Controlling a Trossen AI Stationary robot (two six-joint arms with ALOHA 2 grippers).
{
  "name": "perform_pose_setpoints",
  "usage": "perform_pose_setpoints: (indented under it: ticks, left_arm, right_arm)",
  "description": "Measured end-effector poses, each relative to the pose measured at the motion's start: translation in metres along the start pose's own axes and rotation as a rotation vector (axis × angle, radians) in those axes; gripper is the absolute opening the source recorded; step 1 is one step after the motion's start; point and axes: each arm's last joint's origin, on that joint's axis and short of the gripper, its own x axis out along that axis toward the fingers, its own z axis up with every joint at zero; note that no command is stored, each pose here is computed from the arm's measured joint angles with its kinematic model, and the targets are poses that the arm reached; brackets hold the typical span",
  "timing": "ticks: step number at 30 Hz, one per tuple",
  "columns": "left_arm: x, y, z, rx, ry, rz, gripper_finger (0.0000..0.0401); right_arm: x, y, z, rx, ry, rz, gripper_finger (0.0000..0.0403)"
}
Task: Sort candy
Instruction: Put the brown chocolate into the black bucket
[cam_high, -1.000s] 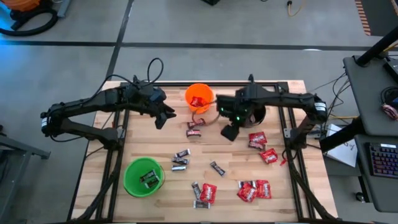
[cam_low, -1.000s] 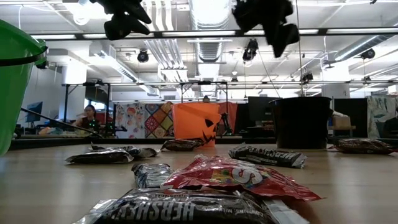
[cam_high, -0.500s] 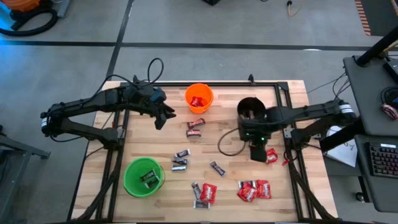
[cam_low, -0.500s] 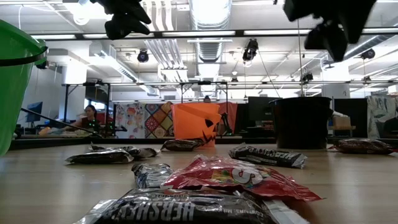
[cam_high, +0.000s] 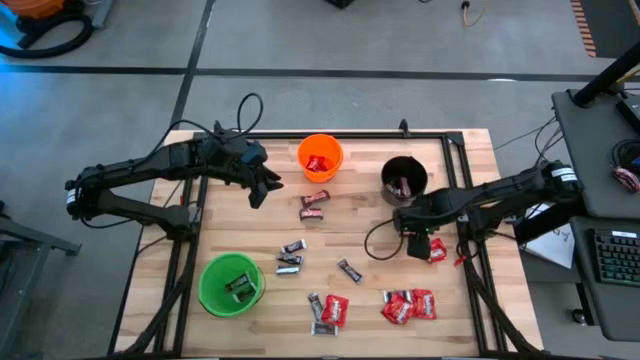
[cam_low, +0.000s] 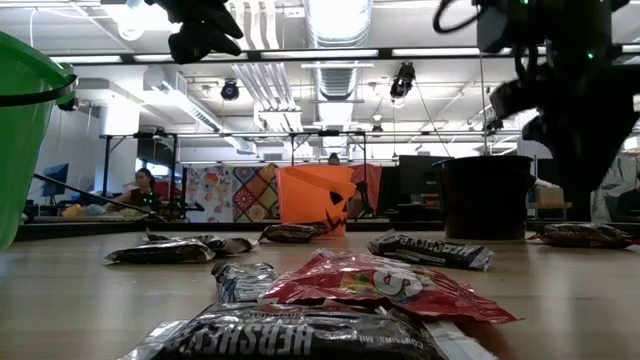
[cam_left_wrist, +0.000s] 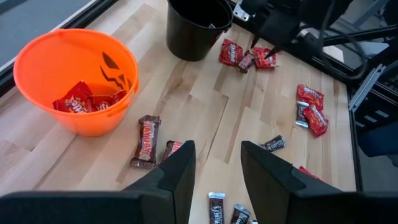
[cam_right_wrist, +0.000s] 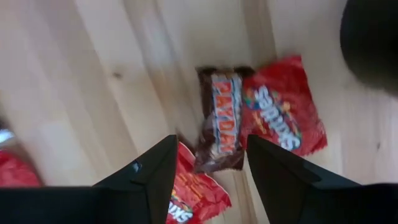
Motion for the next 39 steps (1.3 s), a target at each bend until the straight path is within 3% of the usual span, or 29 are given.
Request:
perform_pose_setpoints:
  ticks: [12, 27, 32, 39]
  left_arm:
    - [0.000, 0.000, 0.000, -0.001, 0.000, 0.001, 0.0113]
    - [0.000, 0.000, 0.000, -0.002, 0.000, 0.003, 0.0113]
    - [0.000, 0.000, 0.000, -0.002, 0.000, 0.003, 0.0113]
    - [0.000, 0.000, 0.000, 0.005, -0.001, 0.004, 0.0113]
  right_arm:
    - [0.018, -0.001, 0.002, 0.009, 0.010, -0.053, 0.0175]
    - [0.054, 0.001, 0.011, 0.001, 0.157, -0.137, 0.0175]
    - [0.054, 0.001, 0.012, -0.002, 0.152, -0.135, 0.0147]
    - [0.053, 0.002, 0.012, -0.001, 0.154, -0.120, 0.0066]
